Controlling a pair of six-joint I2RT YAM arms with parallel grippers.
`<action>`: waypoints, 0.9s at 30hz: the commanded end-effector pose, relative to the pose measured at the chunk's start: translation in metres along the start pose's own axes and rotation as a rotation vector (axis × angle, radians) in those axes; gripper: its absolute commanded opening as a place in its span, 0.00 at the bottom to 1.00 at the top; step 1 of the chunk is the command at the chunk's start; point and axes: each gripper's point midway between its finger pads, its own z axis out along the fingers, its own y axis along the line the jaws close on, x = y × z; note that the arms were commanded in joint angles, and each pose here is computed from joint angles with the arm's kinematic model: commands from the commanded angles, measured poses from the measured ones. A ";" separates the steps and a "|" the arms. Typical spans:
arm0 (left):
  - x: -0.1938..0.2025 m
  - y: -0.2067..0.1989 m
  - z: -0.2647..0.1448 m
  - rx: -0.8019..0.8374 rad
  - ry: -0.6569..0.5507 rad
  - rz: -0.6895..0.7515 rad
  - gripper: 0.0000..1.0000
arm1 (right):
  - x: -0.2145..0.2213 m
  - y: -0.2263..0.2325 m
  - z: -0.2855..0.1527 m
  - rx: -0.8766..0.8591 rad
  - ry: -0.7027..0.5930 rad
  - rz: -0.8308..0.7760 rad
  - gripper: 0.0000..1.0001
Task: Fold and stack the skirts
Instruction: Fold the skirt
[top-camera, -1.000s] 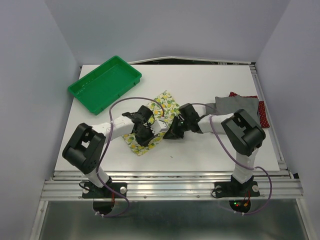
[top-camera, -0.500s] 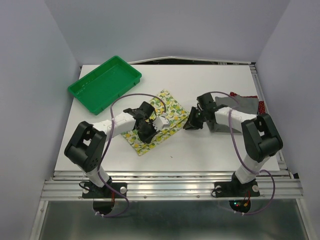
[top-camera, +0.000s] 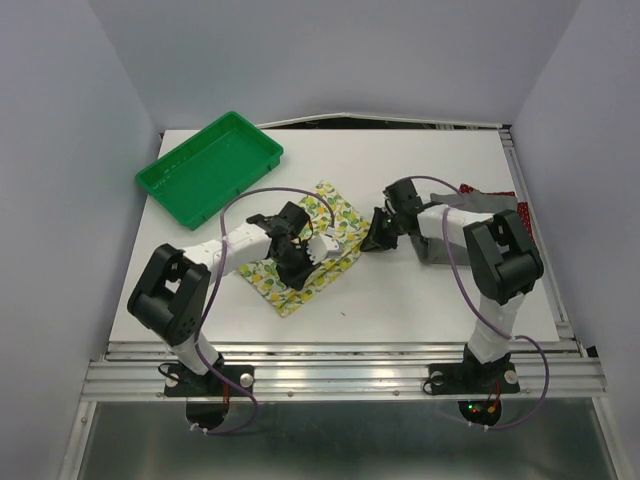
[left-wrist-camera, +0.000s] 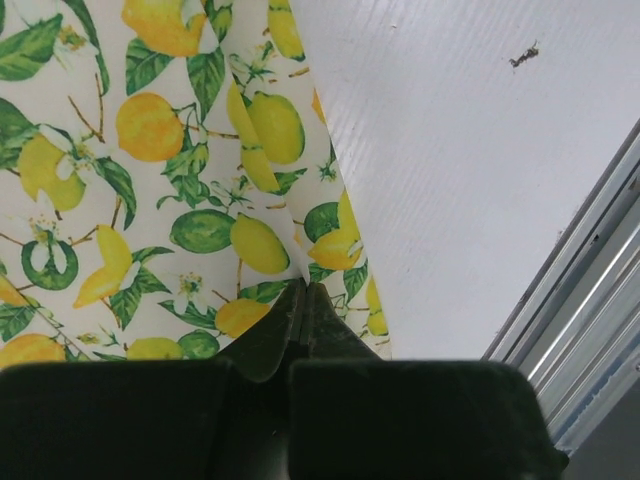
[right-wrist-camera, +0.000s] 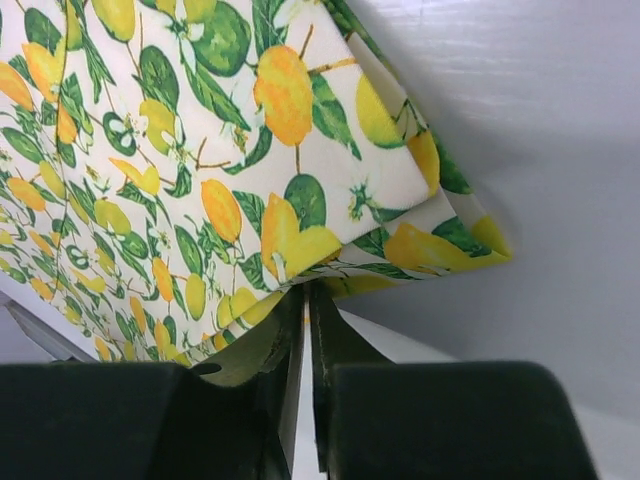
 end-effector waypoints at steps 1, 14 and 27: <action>0.011 -0.016 0.001 0.064 0.031 0.029 0.00 | -0.004 -0.014 0.017 0.060 -0.010 -0.010 0.11; -0.029 0.011 0.026 0.006 -0.045 -0.035 0.14 | -0.078 0.012 0.035 0.074 -0.129 -0.188 0.11; -0.095 0.014 -0.042 -0.131 -0.326 -0.075 0.44 | -0.121 0.080 -0.056 -0.106 -0.253 -0.261 0.40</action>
